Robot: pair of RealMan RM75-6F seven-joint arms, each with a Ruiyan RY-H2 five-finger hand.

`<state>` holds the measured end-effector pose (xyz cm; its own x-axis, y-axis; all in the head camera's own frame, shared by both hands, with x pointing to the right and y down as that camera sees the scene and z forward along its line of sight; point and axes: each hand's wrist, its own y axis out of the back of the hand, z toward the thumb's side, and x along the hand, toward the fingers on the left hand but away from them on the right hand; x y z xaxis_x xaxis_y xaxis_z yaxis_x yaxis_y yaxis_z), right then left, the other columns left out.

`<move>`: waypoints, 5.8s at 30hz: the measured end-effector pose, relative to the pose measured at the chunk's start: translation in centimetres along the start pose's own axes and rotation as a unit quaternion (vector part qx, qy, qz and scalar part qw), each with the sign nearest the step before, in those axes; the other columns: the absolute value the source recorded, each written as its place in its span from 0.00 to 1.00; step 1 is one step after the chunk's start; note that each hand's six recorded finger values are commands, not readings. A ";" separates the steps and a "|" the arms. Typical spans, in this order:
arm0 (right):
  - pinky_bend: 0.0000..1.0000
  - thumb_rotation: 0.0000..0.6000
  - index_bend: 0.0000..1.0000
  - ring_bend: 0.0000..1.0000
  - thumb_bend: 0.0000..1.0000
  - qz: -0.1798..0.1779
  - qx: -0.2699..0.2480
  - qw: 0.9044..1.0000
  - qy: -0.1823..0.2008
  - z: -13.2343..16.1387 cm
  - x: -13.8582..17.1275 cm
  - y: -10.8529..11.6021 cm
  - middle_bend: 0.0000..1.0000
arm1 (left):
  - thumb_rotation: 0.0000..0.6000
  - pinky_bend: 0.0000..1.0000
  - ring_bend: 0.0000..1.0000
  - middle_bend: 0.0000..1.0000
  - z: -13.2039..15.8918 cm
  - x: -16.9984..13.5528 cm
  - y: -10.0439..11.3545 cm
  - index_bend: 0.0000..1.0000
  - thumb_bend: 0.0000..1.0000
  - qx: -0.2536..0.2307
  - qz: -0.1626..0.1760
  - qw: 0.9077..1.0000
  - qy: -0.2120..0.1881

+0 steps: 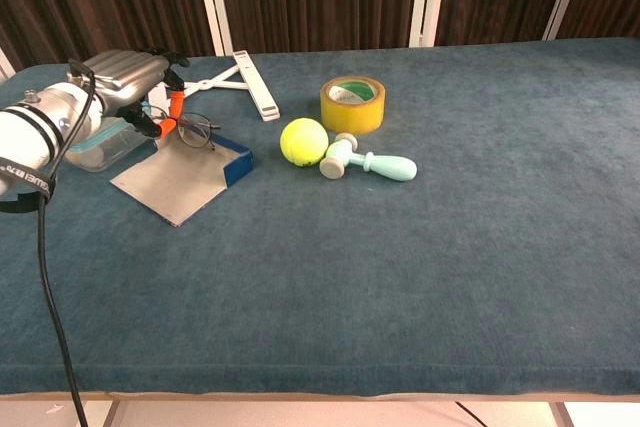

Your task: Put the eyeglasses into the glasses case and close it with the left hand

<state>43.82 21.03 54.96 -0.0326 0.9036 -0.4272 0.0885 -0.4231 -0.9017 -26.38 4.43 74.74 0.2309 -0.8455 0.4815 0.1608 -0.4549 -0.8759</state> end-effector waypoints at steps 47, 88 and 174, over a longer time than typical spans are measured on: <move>0.00 1.00 0.00 0.00 0.10 0.003 0.000 1.000 -0.002 -0.1 0.0 0.0 0.00 | 1.00 0.08 0.00 0.07 3.3 0.3 -2.8 0.48 0.38 0.045 -0.007 0.998 -0.038; 0.00 1.00 0.00 0.00 0.10 0.021 0.003 0.999 0.025 1.1 0.6 -0.7 0.00 | 1.00 0.09 0.00 0.01 -1.6 -9.0 -3.6 0.24 0.27 0.044 0.004 0.998 -0.052; 0.00 1.00 0.00 0.00 0.10 0.029 0.011 0.999 0.026 1.4 0.2 -1.3 0.00 | 1.00 0.17 0.02 0.10 1.3 -6.5 -5.8 0.50 0.37 -0.076 0.039 0.996 0.000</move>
<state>42.32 21.64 56.01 0.0238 0.8791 -0.4760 0.0677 -0.4765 -0.8766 -27.62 12.98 76.75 0.2376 -0.8795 0.4123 -0.0051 -0.4256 -0.9049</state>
